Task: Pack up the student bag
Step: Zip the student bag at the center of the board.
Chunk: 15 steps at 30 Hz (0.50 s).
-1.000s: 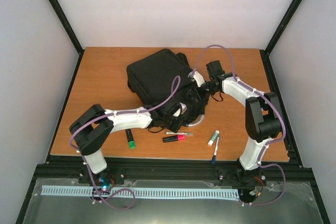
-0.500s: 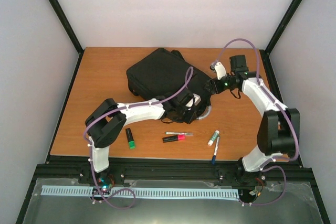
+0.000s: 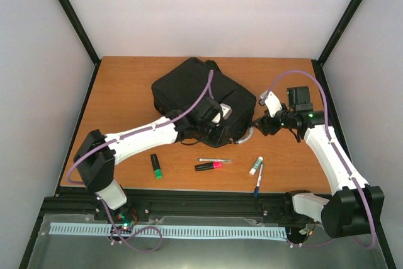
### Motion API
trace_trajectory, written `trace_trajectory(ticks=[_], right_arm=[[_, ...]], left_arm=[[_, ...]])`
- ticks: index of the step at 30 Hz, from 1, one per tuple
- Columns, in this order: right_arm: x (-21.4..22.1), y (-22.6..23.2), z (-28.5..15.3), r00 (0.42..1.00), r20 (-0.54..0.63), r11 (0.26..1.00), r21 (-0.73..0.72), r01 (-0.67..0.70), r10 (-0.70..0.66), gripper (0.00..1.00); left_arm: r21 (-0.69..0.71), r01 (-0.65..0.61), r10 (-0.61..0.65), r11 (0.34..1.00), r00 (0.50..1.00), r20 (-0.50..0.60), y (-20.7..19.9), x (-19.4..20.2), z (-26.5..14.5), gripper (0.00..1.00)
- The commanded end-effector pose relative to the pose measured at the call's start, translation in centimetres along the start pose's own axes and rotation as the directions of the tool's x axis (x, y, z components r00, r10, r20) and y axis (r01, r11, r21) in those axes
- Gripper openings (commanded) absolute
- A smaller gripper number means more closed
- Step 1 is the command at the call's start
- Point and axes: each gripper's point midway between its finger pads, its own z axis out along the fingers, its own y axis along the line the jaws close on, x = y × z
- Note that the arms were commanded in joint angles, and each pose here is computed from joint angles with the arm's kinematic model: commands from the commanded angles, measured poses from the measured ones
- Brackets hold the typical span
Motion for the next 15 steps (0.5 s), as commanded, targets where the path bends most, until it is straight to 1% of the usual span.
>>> trace_trajectory(ticks=[1, 3, 5, 7, 11, 15], right_arm=[[4.4, 3.6, 0.5, 0.992, -0.115, 0.986, -0.165, 0.022, -0.041, 0.73], [5.8, 4.6, 1.0, 0.990, -0.133, 0.978, -0.208, 0.024, -0.053, 0.71], [6.7, 4.9, 1.7, 0.987, -0.143, 0.975, -0.219, 0.033, -0.066, 0.68], [7.3, 5.1, 2.4, 0.985, -0.150, 0.974, -0.219, 0.053, -0.087, 0.65], [7.7, 6.1, 4.3, 0.979, -0.152, 0.965, -0.246, 0.095, -0.135, 0.60], [8.1, 7.4, 6.6, 0.966, -0.188, 0.948, -0.295, 0.119, -0.180, 0.57]], left_arm=[[-0.075, 0.101, -0.099, 0.992, 0.995, 0.030, 1.4, 0.7, -1.6, 0.47], [-0.111, 0.140, -0.133, 0.984, 0.989, 0.064, 2.2, 0.6, -1.9, 0.49], [-0.151, 0.185, -0.172, 0.971, 0.980, 0.097, 3.2, 0.6, -2.1, 0.50], [-0.159, 0.231, -0.210, 0.960, 0.968, 0.140, 3.8, 0.3, -2.2, 0.50], [-0.172, 0.311, -0.286, 0.935, 0.946, 0.154, 4.6, 1.3, -2.0, 0.51], [-0.164, 0.403, -0.378, 0.900, 0.911, 0.165, 5.3, 2.4, -1.7, 0.56]])
